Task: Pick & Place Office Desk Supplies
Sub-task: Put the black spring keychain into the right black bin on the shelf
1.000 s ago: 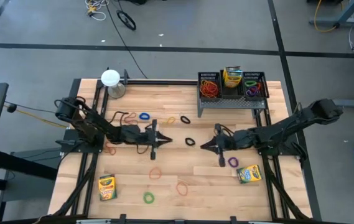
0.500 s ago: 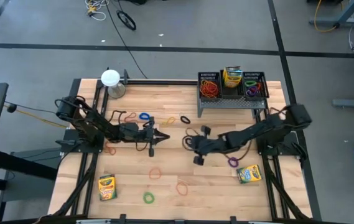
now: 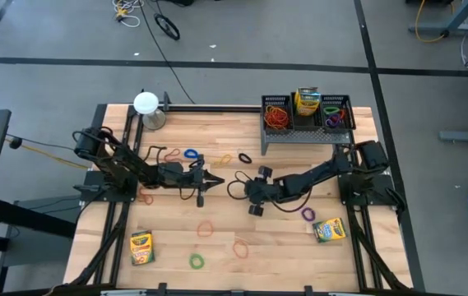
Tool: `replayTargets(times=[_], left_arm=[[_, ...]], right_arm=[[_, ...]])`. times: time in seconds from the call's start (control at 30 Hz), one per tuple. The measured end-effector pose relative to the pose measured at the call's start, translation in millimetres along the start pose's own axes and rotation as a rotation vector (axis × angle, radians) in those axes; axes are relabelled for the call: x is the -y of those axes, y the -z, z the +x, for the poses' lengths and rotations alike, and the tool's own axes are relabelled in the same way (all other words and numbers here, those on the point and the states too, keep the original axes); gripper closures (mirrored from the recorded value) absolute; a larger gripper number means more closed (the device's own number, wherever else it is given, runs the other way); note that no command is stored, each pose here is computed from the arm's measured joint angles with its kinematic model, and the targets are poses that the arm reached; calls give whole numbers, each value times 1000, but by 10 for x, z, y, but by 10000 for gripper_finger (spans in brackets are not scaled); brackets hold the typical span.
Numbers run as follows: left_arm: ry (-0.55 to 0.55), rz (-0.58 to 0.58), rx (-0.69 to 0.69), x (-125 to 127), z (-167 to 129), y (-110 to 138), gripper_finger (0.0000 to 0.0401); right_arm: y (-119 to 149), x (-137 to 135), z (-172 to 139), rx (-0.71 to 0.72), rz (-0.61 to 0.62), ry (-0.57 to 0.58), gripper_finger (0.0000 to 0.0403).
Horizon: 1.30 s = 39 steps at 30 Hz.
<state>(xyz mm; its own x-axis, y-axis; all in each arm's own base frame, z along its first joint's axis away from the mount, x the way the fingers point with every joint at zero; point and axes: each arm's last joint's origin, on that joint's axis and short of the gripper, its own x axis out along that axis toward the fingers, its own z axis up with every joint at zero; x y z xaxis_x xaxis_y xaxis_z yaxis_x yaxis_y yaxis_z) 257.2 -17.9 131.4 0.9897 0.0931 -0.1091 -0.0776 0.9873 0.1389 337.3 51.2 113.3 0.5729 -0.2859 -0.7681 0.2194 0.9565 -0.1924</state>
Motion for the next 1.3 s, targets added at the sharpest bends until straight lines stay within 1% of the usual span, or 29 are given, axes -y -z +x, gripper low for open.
replayTargets(times=[0.13,0.3,0.37,0.43,0.5,0.57,0.7,0.77,0.87,0.97,1.03,1.1,1.2,1.3], left_arm=[[-1,0,1,0,0,-1,375],[0,0,1,0,0,-1,375],[0,0,1,0,1,-1,375],[0,0,1,0,1,-1,375],[0,0,2,0,1,-2,375],[0,0,1,0,1,-1,375],[0,0,2,0,1,-2,375],[0,-1,3,0,1,-3,375],[0,-1,3,0,1,-3,375],[0,0,2,0,1,-2,375],[0,-1,4,0,1,-3,375],[0,-1,3,0,1,-3,375],[0,-1,3,0,1,-3,375],[0,-1,3,0,1,-3,375]], right_arm=[[44,46,20,-27,0,10,298],[48,24,0,-25,-33,13,354],[56,-5,-21,-21,-61,28,376],[62,-31,-78,-16,-89,54,390],[36,-46,-188,-1,-100,68,392],[-9,-42,-369,16,-98,62,387],[-73,69,-892,35,-67,44,377],[-84,173,-1211,67,-39,58,378],[-40,409,-1668,115,13,108,382],[76,747,-2039,153,112,230,383],[178,993,-2225,168,200,325,383],[277,1222,-2361,177,298,408,383],[357,1505,-2461,196,470,507,383],[389,1737,-2440,145,529,625,382]])
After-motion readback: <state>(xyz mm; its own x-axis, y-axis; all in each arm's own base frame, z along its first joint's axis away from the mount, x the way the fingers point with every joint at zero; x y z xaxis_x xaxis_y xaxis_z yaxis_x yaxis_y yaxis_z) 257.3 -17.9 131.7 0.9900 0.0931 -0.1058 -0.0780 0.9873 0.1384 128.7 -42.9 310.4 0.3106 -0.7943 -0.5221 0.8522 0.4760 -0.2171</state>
